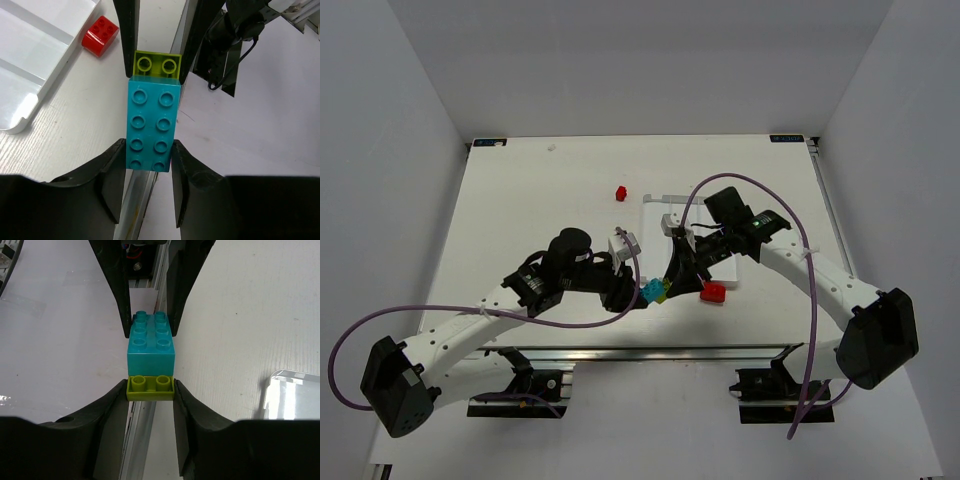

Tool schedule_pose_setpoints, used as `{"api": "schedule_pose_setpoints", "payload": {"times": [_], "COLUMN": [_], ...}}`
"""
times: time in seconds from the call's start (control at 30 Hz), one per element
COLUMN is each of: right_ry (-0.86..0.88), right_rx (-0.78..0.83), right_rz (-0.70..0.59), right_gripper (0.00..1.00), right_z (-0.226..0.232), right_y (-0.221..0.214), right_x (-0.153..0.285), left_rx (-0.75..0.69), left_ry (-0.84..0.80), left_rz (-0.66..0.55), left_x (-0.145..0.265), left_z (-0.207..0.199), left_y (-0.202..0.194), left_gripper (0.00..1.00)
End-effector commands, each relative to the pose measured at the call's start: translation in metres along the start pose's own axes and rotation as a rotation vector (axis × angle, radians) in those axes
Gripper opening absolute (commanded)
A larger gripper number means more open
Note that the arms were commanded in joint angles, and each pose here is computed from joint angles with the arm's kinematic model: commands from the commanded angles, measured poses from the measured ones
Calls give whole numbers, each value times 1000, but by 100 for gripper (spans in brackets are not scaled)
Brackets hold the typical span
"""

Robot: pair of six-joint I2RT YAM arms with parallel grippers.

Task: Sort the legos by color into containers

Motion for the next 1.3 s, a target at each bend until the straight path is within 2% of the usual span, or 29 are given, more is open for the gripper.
{"api": "schedule_pose_setpoints", "payload": {"times": [0.0, 0.1, 0.27, 0.67, 0.77, 0.83, 0.9, 1.0, 1.1, 1.13, 1.27], "right_ry": [6, 0, -13, -122, -334, -520, -660, -884, -1024, -1040, -1046], "right_rx": [22, 19, 11, -23, -64, -78, -94, -120, -146, -157, -187], "right_rz": [-15, -6, 19, 106, 197, 180, 209, 180, 165, 159, 139], "right_gripper": [0, 0, 0, 0, 0, 0, 0, 0, 0, 0, 0], "right_z": [-2, -2, -3, -5, -18, -30, -35, -39, -43, -44, -45], "right_y": [3, -2, -10, -39, -50, -43, -46, -39, -40, -41, -47], "right_x": [1, 1, 1, 13, 26, 40, 52, 77, 93, 94, 97], "left_rx": [-27, -45, -52, -44, -3, 45, 82, 132, 239, 254, 338], "left_ry": [-9, -14, 4, 224, 319, 402, 438, 480, 594, 643, 725], "left_rz": [-44, -70, -109, -206, -250, -255, -305, -329, -327, -356, -328], "left_x": [5, 8, 17, 24, 15, 3, -5, -28, -49, -51, -81], "left_z": [-7, -11, -14, 4, 18, 36, 43, 56, 81, 86, 115], "left_y": [14, 18, 26, 40, 51, 54, 65, 74, 74, 82, 78], "left_gripper": [8, 0, 0, 0, 0, 0, 0, 0, 0, 0, 0]}}
Point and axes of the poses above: each gripper's point midway between its finger pads, its own x axis back along the fingers, its own z axis along the line the jaws close on, y = z × x, the point moved 8 cm from there along x, back along the fingers, and after that the axes turned 12 degrees about x, right-handed, at the moved point
